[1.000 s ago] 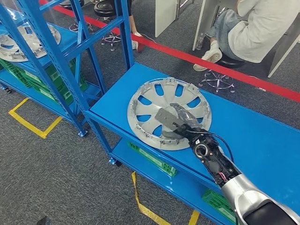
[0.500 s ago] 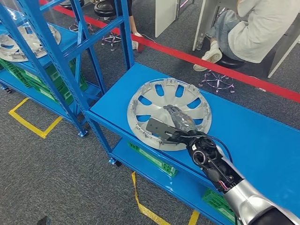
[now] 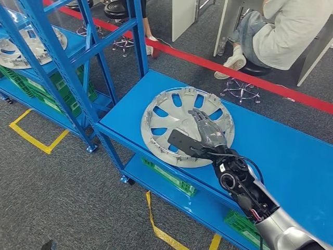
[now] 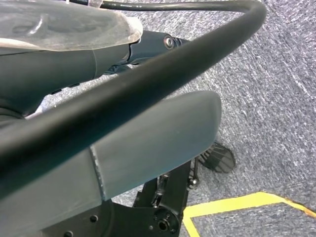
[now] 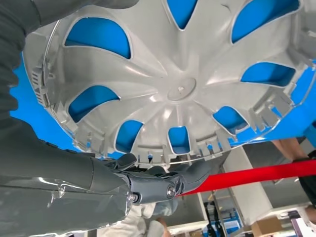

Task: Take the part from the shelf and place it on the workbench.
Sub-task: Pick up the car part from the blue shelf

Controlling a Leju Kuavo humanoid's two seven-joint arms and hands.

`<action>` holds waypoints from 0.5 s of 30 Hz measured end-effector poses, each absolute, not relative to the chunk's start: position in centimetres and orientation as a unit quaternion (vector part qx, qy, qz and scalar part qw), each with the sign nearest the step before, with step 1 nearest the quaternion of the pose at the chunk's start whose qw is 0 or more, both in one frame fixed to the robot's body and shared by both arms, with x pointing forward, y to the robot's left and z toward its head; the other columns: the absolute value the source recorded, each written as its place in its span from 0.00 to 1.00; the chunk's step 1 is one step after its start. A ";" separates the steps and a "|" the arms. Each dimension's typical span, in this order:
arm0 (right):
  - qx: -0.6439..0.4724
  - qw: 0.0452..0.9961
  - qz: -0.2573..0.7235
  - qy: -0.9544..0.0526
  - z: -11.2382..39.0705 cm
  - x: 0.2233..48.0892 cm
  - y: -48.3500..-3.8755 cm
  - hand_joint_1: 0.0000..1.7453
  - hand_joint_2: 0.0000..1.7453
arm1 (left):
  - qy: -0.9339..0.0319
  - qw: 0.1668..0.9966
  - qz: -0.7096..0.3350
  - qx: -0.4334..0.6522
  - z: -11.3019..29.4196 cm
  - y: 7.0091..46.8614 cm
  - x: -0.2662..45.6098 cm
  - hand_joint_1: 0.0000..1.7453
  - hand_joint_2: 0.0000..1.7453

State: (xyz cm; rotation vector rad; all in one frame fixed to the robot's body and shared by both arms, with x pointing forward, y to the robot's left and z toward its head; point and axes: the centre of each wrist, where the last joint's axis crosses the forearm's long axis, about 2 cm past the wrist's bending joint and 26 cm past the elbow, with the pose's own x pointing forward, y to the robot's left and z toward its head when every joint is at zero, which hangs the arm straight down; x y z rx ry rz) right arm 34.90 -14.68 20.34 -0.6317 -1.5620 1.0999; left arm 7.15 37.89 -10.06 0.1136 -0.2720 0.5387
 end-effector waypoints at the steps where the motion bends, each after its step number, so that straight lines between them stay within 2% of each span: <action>1: -0.265 0.535 0.461 -0.657 20.4 34.8 -14.7 0.00 1.00 | -0.134 0.953 0.265 0.056 -10.1 37.9 7.2 0.00 0.00; 15: -0.233 0.542 0.471 -0.656 21.3 34.3 -14.6 0.00 1.00 | -0.134 0.953 0.267 0.056 -10.1 37.9 7.2 0.00 0.00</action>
